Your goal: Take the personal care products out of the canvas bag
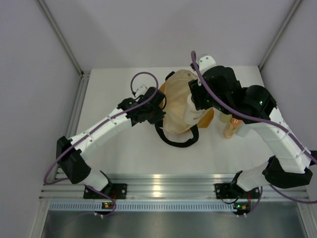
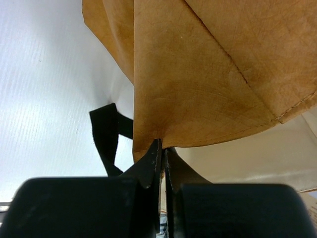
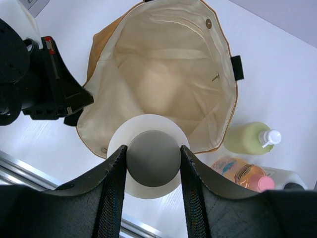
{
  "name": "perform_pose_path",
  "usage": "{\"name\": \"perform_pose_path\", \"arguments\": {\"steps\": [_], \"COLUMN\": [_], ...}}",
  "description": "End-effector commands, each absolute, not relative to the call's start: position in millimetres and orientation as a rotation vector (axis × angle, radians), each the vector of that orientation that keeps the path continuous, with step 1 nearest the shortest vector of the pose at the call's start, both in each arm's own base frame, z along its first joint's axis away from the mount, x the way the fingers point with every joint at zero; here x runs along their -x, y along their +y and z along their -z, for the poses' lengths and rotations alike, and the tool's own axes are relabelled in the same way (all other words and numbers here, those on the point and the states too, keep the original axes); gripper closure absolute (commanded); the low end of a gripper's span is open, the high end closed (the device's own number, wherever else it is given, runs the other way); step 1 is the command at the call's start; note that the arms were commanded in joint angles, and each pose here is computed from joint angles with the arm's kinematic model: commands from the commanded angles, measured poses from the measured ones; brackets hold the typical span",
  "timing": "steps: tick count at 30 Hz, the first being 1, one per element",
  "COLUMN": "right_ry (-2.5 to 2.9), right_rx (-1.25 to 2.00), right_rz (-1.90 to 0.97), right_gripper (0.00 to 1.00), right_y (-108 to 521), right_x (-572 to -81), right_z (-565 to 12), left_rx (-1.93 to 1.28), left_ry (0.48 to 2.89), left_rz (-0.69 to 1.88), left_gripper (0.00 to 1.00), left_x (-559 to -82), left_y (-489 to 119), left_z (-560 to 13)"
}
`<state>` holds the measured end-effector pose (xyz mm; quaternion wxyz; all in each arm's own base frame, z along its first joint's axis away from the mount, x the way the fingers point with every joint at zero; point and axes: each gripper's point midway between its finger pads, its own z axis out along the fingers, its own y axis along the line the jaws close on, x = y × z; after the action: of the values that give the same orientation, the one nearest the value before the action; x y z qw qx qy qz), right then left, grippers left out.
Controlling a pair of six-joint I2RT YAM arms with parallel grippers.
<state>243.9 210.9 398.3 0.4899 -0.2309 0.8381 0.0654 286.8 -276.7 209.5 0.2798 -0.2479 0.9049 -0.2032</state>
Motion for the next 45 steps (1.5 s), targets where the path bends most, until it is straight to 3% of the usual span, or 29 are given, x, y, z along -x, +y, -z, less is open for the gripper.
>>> {"name": "perform_pose_path", "arguments": {"steps": [1, 12, 45], "right_ry": [1.902, 1.924, 1.957], "right_rx": [0.423, 0.353, 0.126], "right_rz": [-0.276, -0.227, -0.117], "right_gripper": [1.00, 1.00, 1.00], "right_y": [194.8, 157.7, 125.9], "right_x": [-231.3, -215.3, -217.9], "right_z": [-448.5, -428.5, -243.0], "left_rx": [0.696, 0.693, 0.618], "left_ry": [2.364, 2.364, 2.385], "left_rz": [0.579, 0.596, 0.624], "left_gripper": [1.00, 1.00, 1.00], "left_x": [-298.9, -300.9, -301.4], "left_y": [-282.1, -286.4, -295.4], "left_z": [-222.4, -225.8, -232.9]}}
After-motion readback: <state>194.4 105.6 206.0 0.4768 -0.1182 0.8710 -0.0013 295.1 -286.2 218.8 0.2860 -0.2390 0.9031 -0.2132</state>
